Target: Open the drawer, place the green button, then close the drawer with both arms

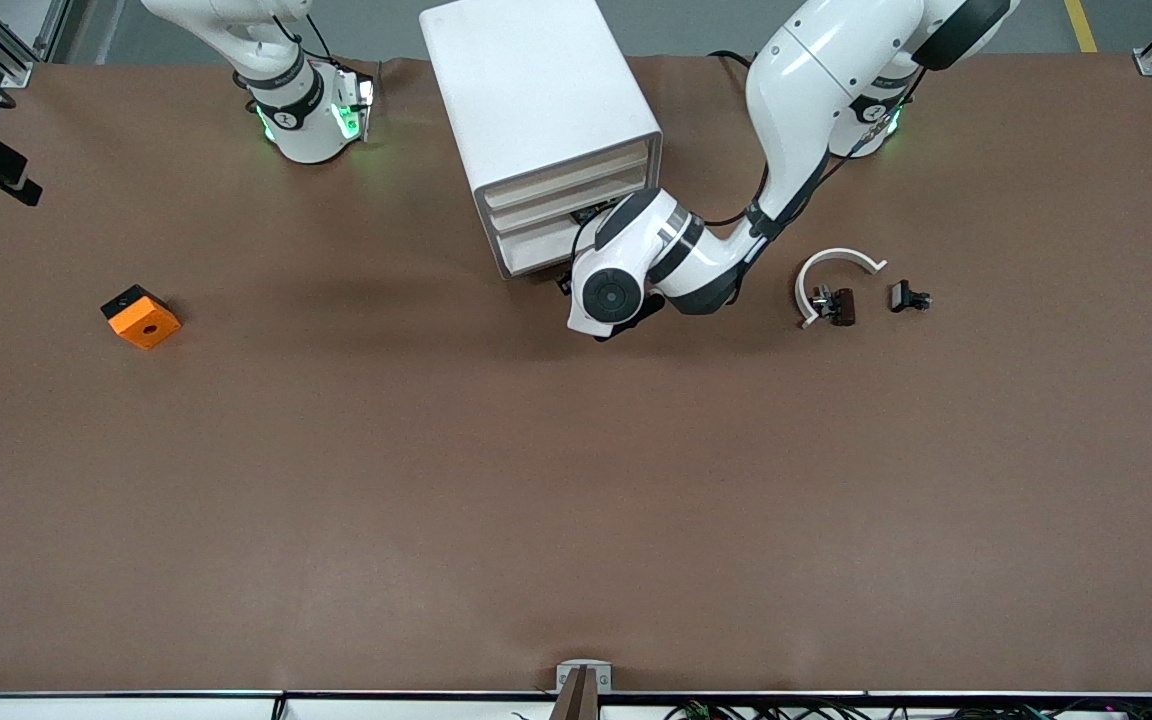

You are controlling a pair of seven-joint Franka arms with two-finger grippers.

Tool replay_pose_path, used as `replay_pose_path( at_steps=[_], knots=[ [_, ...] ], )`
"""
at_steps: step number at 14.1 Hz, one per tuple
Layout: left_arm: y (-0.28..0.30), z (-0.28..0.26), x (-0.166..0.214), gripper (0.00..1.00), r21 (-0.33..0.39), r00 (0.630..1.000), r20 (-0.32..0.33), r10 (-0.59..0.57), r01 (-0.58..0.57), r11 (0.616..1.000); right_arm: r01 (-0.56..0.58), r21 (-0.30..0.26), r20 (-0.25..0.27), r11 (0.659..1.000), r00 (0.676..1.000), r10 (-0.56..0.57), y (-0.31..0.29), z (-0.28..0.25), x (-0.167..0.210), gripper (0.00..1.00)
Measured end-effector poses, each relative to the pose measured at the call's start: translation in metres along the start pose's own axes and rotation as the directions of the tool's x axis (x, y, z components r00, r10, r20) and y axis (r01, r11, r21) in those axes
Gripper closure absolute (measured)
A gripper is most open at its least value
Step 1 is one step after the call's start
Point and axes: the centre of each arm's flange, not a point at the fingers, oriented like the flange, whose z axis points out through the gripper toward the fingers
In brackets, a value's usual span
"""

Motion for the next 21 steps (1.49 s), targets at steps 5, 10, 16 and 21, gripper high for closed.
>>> replay_pose_path(
  at_steps=[5, 10, 16, 21],
  knots=[
    [0.002, 0.011, -0.005, 0.00, 0.011, 0.999, 0.034, -0.001, 0.000, 1.000, 0.004, 0.002, -0.030, 1.000, 1.000, -0.004, -0.002, -0.002, -0.001, 0.00],
    [0.006, 0.018, -0.011, 0.00, 0.001, 0.994, 0.108, -0.021, 0.021, 1.000, 0.004, 0.003, -0.053, 1.000, 0.999, -0.004, -0.002, -0.004, 0.001, 0.00],
    [0.006, 0.018, -0.012, 0.00, -0.001, 0.993, 0.114, -0.023, 0.023, 1.000, 0.005, 0.003, -0.054, 1.000, 0.999, -0.005, -0.002, -0.005, 0.001, 0.00],
    [0.005, 0.015, -0.008, 0.00, -0.005, 0.993, 0.116, -0.028, 0.028, 1.000, 0.005, 0.004, -0.054, 1.000, 0.999, -0.004, -0.002, -0.005, 0.001, 0.00]
  ],
)
